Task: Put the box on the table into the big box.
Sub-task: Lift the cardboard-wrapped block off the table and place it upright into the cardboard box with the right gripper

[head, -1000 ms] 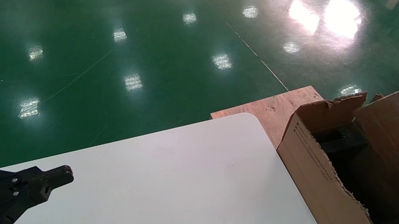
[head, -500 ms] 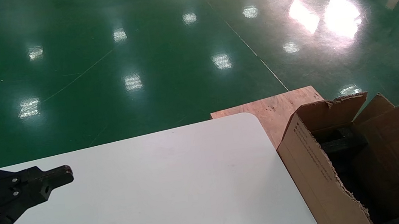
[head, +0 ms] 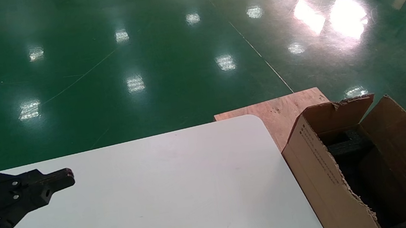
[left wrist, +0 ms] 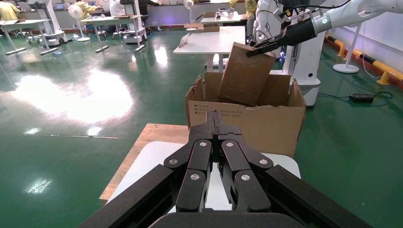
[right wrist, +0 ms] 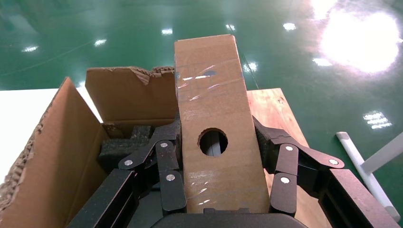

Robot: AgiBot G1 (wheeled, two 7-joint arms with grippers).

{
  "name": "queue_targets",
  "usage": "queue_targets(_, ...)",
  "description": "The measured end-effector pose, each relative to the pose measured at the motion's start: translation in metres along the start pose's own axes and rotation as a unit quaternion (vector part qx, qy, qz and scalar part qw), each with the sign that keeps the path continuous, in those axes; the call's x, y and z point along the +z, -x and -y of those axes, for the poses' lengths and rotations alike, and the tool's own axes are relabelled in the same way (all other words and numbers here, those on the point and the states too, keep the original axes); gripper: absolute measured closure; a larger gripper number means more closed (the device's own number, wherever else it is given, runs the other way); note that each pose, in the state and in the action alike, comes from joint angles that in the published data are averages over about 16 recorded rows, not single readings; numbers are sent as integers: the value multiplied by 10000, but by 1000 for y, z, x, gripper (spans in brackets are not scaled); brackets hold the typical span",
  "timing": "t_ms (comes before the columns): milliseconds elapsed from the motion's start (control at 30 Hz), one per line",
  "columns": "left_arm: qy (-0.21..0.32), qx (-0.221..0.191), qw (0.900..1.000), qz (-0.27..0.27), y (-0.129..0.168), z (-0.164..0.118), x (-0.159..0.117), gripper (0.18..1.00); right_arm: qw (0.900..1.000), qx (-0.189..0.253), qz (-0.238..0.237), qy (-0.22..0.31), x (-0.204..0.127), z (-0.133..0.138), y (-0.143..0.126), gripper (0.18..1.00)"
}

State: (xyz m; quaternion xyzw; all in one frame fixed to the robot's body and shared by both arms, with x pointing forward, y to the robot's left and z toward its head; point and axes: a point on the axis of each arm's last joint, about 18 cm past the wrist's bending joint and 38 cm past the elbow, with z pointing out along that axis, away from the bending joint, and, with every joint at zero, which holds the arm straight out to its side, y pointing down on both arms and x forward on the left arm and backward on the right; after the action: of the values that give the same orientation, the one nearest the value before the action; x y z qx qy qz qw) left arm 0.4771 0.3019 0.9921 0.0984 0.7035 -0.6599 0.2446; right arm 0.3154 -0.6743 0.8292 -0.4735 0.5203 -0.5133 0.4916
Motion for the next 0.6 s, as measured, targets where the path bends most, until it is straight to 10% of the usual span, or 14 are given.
queue_targets(600, 0, 0, 10000, 0, 0, 0, 0, 993, 9995, 297, -40, 67, 10, -22, -5, 706)
